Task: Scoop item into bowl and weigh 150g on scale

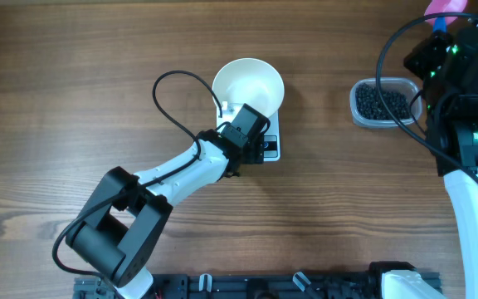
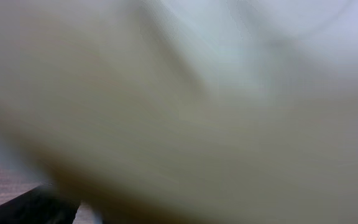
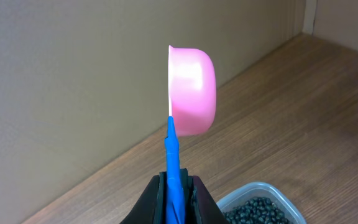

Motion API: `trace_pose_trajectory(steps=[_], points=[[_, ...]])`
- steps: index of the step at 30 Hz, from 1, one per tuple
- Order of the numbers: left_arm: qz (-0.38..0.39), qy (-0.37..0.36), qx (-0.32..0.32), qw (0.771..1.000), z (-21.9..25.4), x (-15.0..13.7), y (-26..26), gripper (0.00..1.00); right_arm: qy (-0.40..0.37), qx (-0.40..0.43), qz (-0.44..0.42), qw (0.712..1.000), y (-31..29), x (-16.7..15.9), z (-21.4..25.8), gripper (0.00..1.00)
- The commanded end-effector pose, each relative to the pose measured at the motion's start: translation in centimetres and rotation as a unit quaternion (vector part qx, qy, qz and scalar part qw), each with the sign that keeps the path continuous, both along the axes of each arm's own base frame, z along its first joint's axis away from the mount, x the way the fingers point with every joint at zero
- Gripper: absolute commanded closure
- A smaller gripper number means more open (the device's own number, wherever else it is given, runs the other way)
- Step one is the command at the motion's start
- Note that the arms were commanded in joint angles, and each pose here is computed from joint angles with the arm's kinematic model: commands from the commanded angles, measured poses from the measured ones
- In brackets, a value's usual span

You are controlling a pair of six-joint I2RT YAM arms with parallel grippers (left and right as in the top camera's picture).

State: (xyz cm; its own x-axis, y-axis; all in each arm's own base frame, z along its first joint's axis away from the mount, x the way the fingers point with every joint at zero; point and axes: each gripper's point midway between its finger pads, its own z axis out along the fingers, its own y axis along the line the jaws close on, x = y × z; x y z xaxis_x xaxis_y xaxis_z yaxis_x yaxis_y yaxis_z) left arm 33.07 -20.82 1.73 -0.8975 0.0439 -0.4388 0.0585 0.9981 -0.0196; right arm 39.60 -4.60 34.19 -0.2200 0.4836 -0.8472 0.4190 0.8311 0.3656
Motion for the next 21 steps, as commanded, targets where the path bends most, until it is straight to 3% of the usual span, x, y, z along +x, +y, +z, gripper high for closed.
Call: trace_pose_trajectory(steps=[1, 15, 21], points=[[0.008, 0.013, 0.018, 1.000, -1.2, -0.5, 0.7, 0.00, -0.004, -0.008, -0.010, 1.000, -0.4, 0.1, 0.6, 0.95], [0.007, 0.027, 0.029, 0.999, -2.4, -0.8, 1.0, 0.00, -0.003, -0.007, -0.010, 1.000, -0.4, 0.1, 0.5, 0.96], [0.006, -0.005, 0.005, 1.000, 0.6, -0.2, 0.5, 0.00, -0.003, -0.007, -0.010, 1.000, -0.4, 0.1, 0.5, 0.96]])
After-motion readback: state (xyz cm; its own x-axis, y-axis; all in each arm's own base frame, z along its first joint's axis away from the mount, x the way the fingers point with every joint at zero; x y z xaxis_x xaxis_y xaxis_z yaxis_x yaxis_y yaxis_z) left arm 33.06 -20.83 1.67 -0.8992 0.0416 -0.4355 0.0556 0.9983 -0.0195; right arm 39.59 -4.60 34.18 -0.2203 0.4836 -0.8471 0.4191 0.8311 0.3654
